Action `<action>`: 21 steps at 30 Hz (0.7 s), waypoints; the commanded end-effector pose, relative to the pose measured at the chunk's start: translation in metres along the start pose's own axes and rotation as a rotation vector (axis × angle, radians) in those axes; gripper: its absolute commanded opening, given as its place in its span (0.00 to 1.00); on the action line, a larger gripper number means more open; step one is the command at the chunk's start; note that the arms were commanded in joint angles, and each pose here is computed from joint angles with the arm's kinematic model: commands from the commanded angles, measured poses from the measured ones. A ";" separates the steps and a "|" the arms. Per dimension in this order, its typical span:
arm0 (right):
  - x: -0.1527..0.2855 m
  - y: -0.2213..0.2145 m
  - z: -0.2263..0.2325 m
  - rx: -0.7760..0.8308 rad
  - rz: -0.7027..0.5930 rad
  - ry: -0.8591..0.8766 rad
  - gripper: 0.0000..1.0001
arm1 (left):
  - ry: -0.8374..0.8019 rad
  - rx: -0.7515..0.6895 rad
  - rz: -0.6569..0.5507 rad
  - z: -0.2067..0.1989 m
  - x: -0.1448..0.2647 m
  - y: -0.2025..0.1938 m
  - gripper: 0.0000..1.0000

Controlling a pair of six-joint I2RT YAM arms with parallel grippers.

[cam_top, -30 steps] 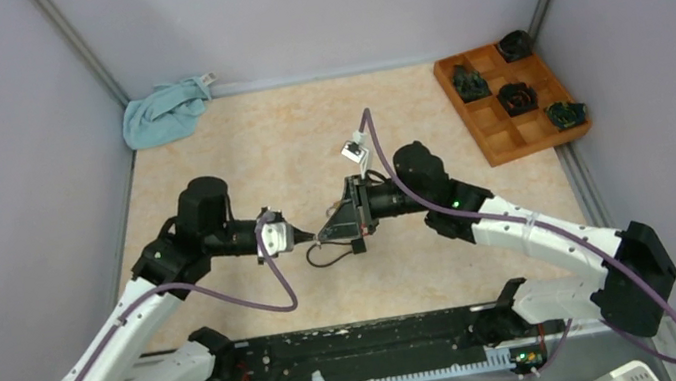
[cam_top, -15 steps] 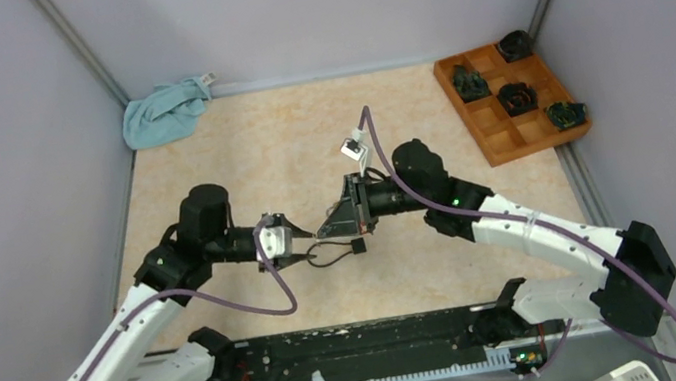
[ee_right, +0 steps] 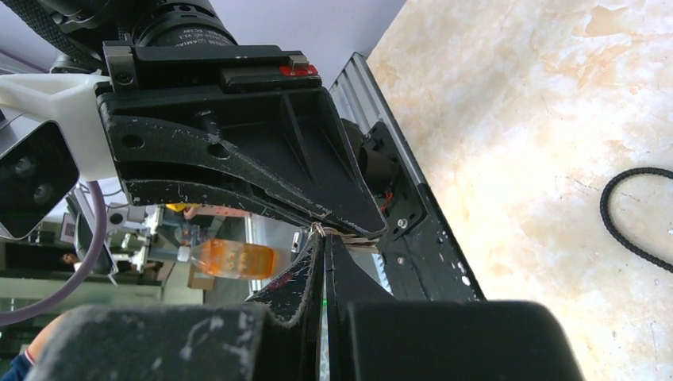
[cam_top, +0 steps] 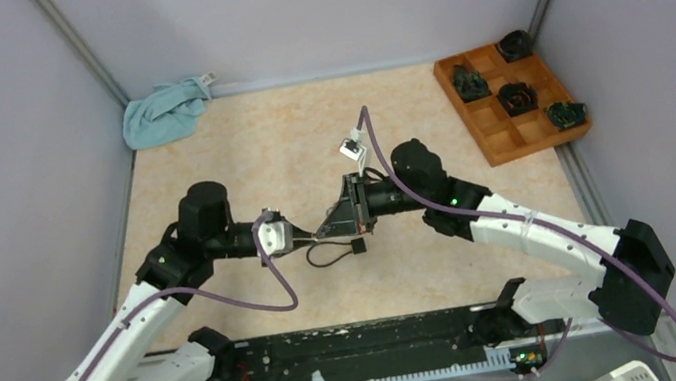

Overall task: Unlock with the key
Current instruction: Pick up the key from the center of the board.

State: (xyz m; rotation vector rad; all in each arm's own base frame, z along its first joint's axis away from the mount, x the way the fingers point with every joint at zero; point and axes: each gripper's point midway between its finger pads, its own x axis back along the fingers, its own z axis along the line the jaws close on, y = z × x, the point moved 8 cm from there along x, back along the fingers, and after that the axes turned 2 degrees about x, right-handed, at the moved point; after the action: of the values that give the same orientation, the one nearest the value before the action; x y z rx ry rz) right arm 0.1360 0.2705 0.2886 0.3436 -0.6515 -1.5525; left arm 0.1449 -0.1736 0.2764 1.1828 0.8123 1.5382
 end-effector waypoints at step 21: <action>0.007 0.015 0.014 0.084 0.004 -0.014 0.03 | 0.021 -0.196 0.043 0.009 0.008 0.008 0.00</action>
State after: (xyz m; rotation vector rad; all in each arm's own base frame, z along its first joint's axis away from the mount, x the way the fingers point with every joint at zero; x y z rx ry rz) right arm 0.1360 0.2682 0.2872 0.3211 -0.6821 -1.5367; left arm 0.1484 -0.1701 0.2762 1.1193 0.6954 1.5927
